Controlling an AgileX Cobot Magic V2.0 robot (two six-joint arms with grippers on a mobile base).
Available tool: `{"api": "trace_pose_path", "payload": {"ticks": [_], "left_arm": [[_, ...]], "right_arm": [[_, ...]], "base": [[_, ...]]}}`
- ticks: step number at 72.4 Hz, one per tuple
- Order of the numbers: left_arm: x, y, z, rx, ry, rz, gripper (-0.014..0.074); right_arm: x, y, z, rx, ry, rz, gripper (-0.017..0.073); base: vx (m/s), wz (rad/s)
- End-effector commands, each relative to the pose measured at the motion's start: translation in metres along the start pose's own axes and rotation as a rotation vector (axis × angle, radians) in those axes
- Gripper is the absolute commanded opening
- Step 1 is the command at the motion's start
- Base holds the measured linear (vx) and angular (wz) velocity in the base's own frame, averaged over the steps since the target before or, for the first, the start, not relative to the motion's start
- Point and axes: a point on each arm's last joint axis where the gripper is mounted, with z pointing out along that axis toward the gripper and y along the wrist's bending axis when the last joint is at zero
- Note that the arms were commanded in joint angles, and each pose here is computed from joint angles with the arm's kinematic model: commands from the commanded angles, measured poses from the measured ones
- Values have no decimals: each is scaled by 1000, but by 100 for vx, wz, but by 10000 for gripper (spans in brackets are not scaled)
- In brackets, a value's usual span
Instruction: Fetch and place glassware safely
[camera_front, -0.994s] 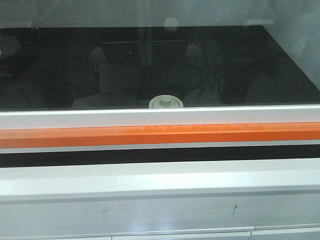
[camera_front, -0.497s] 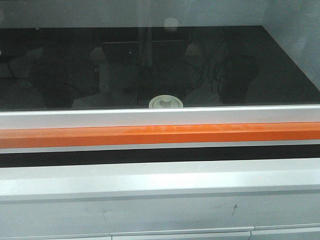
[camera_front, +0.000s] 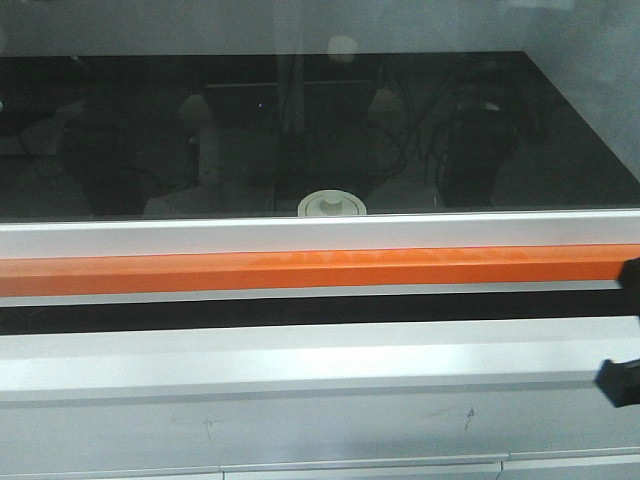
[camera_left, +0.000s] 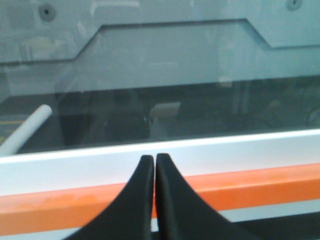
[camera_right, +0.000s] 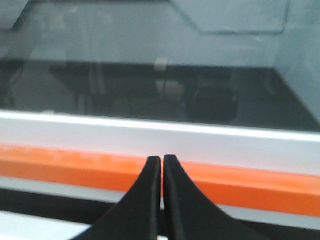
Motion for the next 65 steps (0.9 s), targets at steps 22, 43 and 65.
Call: {"api": "trace_pose_path", "payload": {"ticks": [22, 43, 65], "left_arm": [[19, -2, 27, 18, 56, -20, -7], [40, -2, 27, 26, 10, -74, -7], [47, -2, 26, 34, -35, -73, -7]], "right_arm": [[-7, 13, 38, -83, -40, 17, -1], [25, 13, 44, -91, -44, 28, -1], [54, 12, 37, -98, -80, 64, -1]], "base": [[0, 0], [0, 0], [0, 0]]}}
